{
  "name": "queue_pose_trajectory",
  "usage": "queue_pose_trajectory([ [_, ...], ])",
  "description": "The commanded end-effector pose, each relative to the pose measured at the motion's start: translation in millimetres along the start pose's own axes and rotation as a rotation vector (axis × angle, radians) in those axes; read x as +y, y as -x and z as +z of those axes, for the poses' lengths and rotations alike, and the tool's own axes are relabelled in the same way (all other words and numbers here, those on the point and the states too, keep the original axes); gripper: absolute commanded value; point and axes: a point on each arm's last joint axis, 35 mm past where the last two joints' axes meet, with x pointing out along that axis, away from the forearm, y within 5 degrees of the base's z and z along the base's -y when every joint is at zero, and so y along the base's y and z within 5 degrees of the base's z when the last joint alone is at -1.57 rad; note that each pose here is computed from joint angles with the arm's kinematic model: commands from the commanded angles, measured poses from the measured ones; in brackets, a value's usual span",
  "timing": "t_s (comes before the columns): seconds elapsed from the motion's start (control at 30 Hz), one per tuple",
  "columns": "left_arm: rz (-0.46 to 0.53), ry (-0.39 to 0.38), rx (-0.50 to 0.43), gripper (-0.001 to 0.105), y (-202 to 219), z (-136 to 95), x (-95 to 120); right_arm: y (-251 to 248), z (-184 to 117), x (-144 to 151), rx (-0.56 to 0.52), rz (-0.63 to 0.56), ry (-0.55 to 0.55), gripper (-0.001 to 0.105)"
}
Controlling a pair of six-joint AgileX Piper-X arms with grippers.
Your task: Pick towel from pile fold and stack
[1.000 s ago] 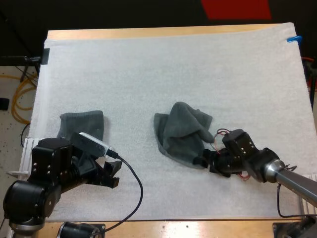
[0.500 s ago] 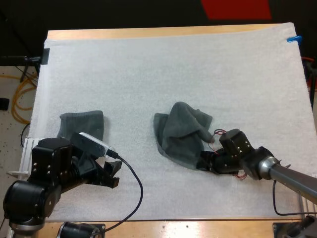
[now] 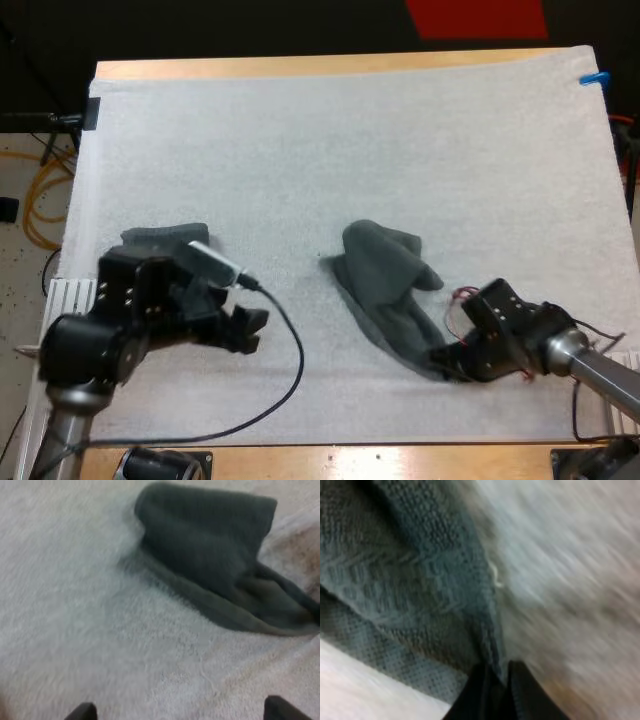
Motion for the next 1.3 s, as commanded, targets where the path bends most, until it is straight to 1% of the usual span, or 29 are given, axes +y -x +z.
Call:
queue_pose_trajectory([
  [0.0,-0.027,-0.047,-0.02,0.064,-8,10,-4,7,-8,-1,0.025,-0.031,0.02,0.0],
  [0.07,-0.049,-0.083,-0.017,0.064,-23,20,-7,16,-11,1,0.006,-0.032,0.03,0.0],
  [0.17,-0.078,-0.119,0.02,0.064,-51,32,-11,25,-14,2,-0.032,-0.042,0.039,0.0],
  [0.27,-0.085,-0.127,0.076,0.064,-83,40,-10,30,-14,3,-0.061,-0.048,0.037,0.0],
  [0.33,-0.067,-0.102,0.112,0.064,-101,43,-6,31,-15,3,-0.064,-0.055,0.029,0.0],
  [0.4,-0.035,-0.056,0.163,0.064,-125,45,2,31,-16,3,-0.056,-0.06,0.025,0.0],
  [0.47,-0.004,-0.037,0.21,0.064,-146,45,10,31,-17,3,-0.046,-0.062,0.023,0.0],
  [0.57,0.013,-0.015,0.272,0.064,-174,43,21,31,-17,2,-0.045,-0.063,0.022,0.0],
  [0.7,0.02,0.022,0.311,0.064,-203,40,31,31,-17,2,-0.045,-0.063,0.022,0.0],
  [0.83,0.006,0.047,0.315,0.064,-222,39,37,31,-17,2,-0.045,-0.063,0.018,0.0],
  [0.9,-0.07,0.058,0.32,0.064,-228,39,36,31,-17,2,-0.045,-0.063,0.018,0.0],
  [0.97,-0.152,0.09,0.318,0.064,-229,41,33,31,-17,2,-0.045,-0.063,0.018,0.0],
  [1.1,-0.159,0.154,0.291,0.064,-230,44,32,31,-17,2,-0.045,-0.063,0.018,0.0],
  [1.27,-0.157,0.163,0.3,0.062,-230,44,33,31,-17,2,-0.045,-0.063,0.018,0.0],
])
